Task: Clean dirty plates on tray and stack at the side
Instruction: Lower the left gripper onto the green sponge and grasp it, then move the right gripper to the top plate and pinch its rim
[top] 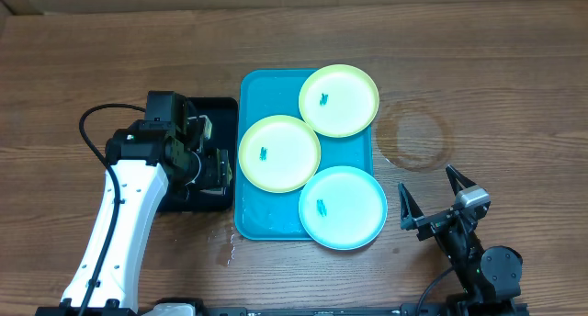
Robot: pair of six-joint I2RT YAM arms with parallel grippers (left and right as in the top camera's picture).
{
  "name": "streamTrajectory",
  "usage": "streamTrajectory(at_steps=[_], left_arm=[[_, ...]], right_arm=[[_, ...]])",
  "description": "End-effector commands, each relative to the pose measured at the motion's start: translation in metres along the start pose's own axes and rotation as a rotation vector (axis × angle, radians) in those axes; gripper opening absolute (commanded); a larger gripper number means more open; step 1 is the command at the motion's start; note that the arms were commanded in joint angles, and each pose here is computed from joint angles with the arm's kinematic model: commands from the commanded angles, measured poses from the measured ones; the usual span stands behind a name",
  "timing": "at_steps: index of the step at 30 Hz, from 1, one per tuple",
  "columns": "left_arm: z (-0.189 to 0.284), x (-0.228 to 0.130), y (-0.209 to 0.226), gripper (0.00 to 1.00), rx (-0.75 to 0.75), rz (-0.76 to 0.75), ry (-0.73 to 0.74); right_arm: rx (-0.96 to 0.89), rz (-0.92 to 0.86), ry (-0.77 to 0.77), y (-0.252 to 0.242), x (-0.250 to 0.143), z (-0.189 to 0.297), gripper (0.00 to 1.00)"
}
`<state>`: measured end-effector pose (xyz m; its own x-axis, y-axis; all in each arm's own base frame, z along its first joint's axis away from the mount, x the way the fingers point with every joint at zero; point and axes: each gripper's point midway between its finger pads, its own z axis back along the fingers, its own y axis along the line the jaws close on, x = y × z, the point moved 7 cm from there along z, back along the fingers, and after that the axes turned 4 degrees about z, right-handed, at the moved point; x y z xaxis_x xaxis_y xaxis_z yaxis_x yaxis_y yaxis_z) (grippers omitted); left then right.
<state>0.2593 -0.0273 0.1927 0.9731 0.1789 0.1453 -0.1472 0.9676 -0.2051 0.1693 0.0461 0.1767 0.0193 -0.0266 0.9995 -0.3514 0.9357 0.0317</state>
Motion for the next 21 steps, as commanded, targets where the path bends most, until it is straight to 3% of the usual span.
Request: streamTrajectory(at_steps=[1,3,4,6,7,8,10,11,13,15,16,18,21], left_arm=[[-0.003,-0.004,0.001,0.72,0.006,0.013,0.028],[-0.002,-0.008,0.002,0.7,0.011,0.016,0.047],[-0.002,-0.009,0.003,0.62,0.02,0.018,0.056],[-0.002,-0.012,0.007,0.34,0.059,0.02,0.068],[-0.002,-0.012,0.008,0.13,0.067,0.021,0.068],[-0.002,-0.012,0.008,0.04,0.065,0.021,0.066],[-0.002,-0.01,0.007,0.05,0.063,0.022,0.054],[-0.002,-0.009,0.007,0.14,0.063,0.021,0.05],[-0.002,-0.008,0.007,0.47,0.062,0.021,0.046],[-0.002,-0.007,0.007,0.71,0.063,0.019,0.036],[-0.002,-0.005,0.007,0.78,0.064,0.018,0.026],[-0.003,0.003,0.006,0.78,0.057,0.012,-0.017],[-0.002,0.011,0.004,0.68,0.046,0.008,-0.065]], right_arm=[[-0.013,0.0,0.002,-0.002,-0.003,0.0,1.0],[-0.013,0.0,0.002,-0.002,-0.003,0.0,1.0],[-0.013,0.0,0.002,-0.002,-0.003,0.0,1.0],[-0.013,0.0,0.002,-0.002,-0.003,0.0,1.0],[-0.013,0.0,0.002,-0.002,-0.003,0.0,1.0],[-0.013,0.0,0.002,-0.002,-0.003,0.0,1.0],[-0.013,0.0,0.002,-0.002,-0.003,0.0,1.0],[-0.01,0.0,0.002,-0.001,-0.003,0.0,1.0],[0.044,-0.021,0.001,0.004,-0.003,0.0,1.0],[0.087,-0.063,0.0,0.008,-0.002,0.0,1.0],[0.088,-0.08,-0.008,0.009,0.0,0.0,1.0],[0.087,-0.147,-0.022,0.008,0.003,0.0,1.0],[0.082,-0.229,0.027,0.008,0.0,0.0,1.0]])
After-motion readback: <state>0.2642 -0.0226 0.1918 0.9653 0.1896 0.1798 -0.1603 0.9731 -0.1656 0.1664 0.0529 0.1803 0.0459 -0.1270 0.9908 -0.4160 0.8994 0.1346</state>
